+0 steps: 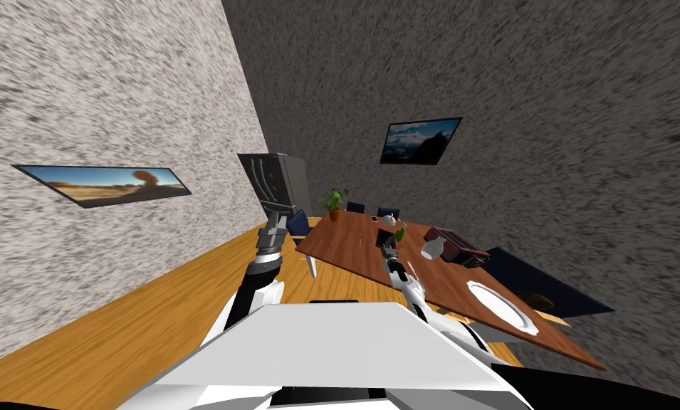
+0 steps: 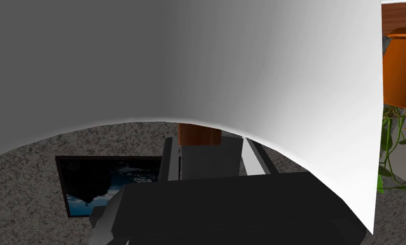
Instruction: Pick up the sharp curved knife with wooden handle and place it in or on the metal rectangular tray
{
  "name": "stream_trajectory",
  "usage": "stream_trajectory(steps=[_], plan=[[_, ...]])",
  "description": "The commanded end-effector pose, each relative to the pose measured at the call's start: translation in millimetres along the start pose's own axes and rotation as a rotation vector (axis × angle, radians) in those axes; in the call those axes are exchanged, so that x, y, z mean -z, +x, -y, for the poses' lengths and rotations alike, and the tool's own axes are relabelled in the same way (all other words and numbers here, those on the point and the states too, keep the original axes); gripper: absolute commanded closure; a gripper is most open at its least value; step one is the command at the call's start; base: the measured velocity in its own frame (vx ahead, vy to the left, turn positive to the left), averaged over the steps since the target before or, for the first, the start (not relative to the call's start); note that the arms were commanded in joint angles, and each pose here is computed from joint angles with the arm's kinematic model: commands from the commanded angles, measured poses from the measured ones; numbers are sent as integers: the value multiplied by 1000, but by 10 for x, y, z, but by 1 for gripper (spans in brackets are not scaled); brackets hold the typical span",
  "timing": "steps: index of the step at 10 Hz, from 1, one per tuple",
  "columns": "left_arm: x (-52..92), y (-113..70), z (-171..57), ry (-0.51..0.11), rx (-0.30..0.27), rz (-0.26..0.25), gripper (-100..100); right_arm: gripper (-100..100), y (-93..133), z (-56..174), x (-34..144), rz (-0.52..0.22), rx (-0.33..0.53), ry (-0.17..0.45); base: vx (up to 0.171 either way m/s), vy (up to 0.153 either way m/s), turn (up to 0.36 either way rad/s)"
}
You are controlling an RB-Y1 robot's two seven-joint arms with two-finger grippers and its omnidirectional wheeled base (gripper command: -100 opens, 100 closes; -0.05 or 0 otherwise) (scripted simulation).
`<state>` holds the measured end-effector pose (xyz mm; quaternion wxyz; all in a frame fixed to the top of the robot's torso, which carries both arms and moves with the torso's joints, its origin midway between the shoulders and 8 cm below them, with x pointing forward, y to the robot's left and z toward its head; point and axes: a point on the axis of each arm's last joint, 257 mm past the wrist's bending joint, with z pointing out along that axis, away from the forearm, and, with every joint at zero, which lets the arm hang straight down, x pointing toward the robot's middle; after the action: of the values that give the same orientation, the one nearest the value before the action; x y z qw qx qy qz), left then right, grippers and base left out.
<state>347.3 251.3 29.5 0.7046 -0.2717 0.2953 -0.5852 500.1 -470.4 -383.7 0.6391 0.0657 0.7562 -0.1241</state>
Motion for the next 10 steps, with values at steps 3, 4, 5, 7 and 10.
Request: stream_trajectory(steps=[3,4,5,7,10], plan=[[-1,1,1,0,0,0,0,100,24,320,65,2,-39,70,-200,41,67],[-1,1,0,0,0,0,0,100,31,433,87,2,-50,93,-199,32,40],[-1,1,0,0,0,0,0,100,36,561,112,3,-62,118,-184,6,39],[-1,0,0,0,0,0,0,100,40,702,141,3,-73,146,-166,-19,41],[0,0,0,0,0,0,0,100,-8,1023,192,16,-96,207,-42,-23,-41]])
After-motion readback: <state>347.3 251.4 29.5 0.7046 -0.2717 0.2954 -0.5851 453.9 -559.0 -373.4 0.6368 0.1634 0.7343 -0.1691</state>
